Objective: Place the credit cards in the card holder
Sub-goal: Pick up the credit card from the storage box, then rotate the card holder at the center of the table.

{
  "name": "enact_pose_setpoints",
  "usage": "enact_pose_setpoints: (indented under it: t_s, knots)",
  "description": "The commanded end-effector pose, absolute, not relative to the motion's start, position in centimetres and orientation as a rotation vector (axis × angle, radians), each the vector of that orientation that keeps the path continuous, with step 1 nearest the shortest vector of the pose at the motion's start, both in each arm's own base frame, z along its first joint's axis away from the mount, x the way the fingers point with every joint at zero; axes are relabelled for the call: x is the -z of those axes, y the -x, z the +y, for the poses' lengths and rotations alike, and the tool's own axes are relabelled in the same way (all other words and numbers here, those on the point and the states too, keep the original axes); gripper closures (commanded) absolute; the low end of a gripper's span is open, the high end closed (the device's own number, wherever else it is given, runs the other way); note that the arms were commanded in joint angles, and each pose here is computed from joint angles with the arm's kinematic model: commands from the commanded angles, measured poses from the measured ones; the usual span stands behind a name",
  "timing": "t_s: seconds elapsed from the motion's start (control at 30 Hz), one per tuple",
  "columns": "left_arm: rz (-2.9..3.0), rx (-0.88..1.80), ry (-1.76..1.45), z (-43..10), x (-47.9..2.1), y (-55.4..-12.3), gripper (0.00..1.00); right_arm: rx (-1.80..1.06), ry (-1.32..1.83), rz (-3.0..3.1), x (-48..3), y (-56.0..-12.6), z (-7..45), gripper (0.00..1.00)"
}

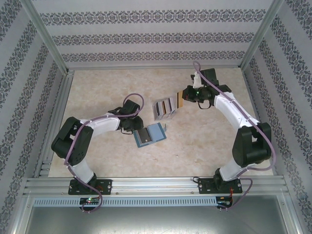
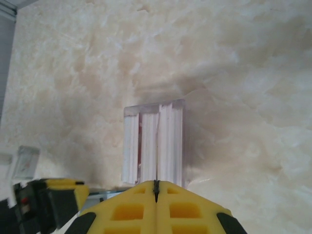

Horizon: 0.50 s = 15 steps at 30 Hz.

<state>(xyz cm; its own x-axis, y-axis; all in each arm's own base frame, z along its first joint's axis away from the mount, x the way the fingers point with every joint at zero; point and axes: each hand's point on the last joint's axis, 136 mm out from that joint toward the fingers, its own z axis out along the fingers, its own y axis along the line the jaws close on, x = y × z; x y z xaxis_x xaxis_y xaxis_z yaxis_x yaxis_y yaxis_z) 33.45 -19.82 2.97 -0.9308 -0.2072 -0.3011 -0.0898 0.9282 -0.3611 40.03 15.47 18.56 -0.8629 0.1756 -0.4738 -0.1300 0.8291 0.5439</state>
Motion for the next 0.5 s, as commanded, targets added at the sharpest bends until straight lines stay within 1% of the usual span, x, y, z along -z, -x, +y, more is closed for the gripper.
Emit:
enact_pose_setpoints:
  t_s: [0.0,0.13,0.23,0.37,0.47]
  knots:
    - [2.745,0.49,0.189,-19.5,-2.8,-34.9,0.71,-0.899,-0.024,2.449,-20.3,-37.7,15.8,0.98]
    - [2.768,0.502,0.18,-19.6,-1.9,-34.7,0.71,-1.046,-0.032,2.455,-19.8,-34.2,16.9,0.98]
    - [2.779,0.515,0.19,-19.5,-1.5,-34.0,0.72,-1.151,-0.034,2.514,-18.0,-30.8,17.9,0.98]
    - [2.801,0.511,0.214,-18.7,-0.9,-32.3,0.73,-1.27,-0.051,2.624,-13.9,-26.4,19.4,0.97]
    - [2.809,0.513,0.244,-18.0,-0.7,-30.8,0.73,-1.264,-0.037,2.711,-11.1,-23.9,20.5,0.97]
